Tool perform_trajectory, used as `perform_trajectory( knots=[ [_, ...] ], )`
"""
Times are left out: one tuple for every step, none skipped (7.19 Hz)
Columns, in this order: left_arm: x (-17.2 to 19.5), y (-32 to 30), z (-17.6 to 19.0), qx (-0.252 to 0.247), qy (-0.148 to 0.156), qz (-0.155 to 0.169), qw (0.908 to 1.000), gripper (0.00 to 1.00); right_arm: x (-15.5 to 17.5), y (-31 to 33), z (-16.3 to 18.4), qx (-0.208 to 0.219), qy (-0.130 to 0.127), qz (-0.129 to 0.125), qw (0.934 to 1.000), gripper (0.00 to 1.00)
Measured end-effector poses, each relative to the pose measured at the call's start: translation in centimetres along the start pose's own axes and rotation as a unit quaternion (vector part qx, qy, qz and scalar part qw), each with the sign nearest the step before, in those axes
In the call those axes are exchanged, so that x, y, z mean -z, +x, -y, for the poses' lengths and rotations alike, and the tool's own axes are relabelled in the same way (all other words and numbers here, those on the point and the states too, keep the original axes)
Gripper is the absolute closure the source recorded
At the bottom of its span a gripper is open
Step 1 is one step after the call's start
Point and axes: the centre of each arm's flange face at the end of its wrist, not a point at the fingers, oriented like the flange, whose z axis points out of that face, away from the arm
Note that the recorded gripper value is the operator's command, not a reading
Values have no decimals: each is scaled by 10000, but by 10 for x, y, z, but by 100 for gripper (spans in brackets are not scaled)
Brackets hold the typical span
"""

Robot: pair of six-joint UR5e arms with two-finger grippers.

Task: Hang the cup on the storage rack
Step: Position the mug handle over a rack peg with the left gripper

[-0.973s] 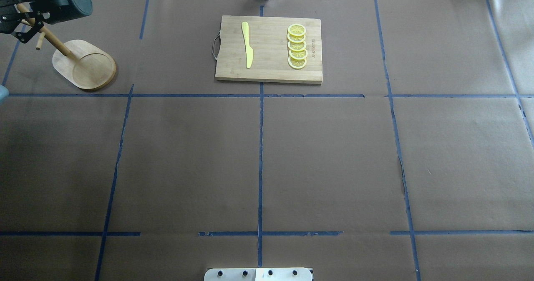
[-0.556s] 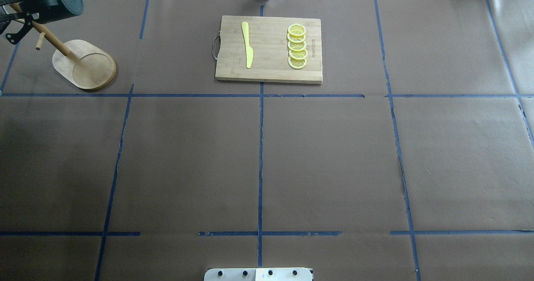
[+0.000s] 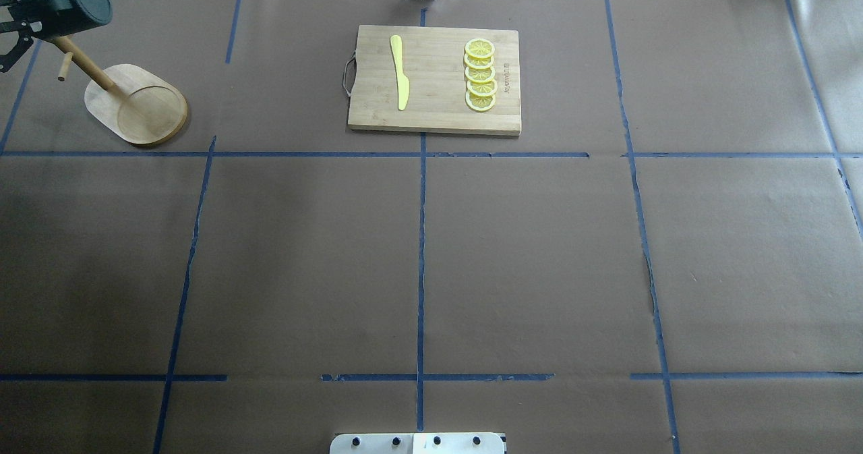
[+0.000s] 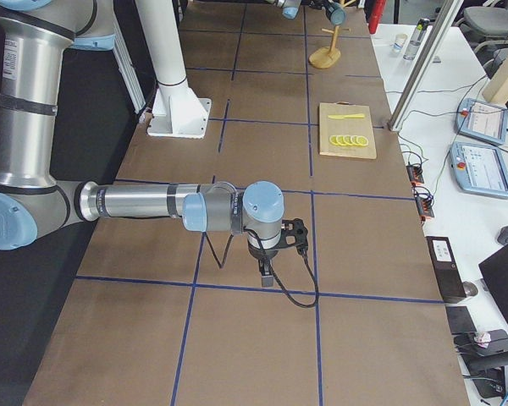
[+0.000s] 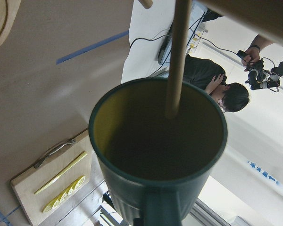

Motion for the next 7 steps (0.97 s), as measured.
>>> perform_trajectory(
  knots=[
    [2, -2, 7, 42, 75, 12, 10000, 95, 0, 0, 0, 1, 3, 0, 10000, 0],
    [4, -5, 14, 88, 153, 30, 9998, 95, 1, -1, 0, 1, 6, -1, 10000, 0],
    [6, -7, 20, 128, 223, 45, 9997, 90, 1, -1, 0, 1, 8, -1, 10000, 0],
    [7, -9, 24, 153, 266, 55, 9995, 78, 1, -1, 0, 2, 9, -1, 10000, 0],
    [8, -10, 27, 171, 296, 62, 9994, 74, 1, -1, 0, 1, 10, -1, 10000, 0],
    [8, -11, 29, 186, 320, 68, 9993, 72, 1, -1, 0, -2, 10, -1, 10000, 0],
    [9, -12, 31, 199, 341, 75, 9992, 53, 1, -1, 0, -4, 10, -1, 10000, 0]
  ],
)
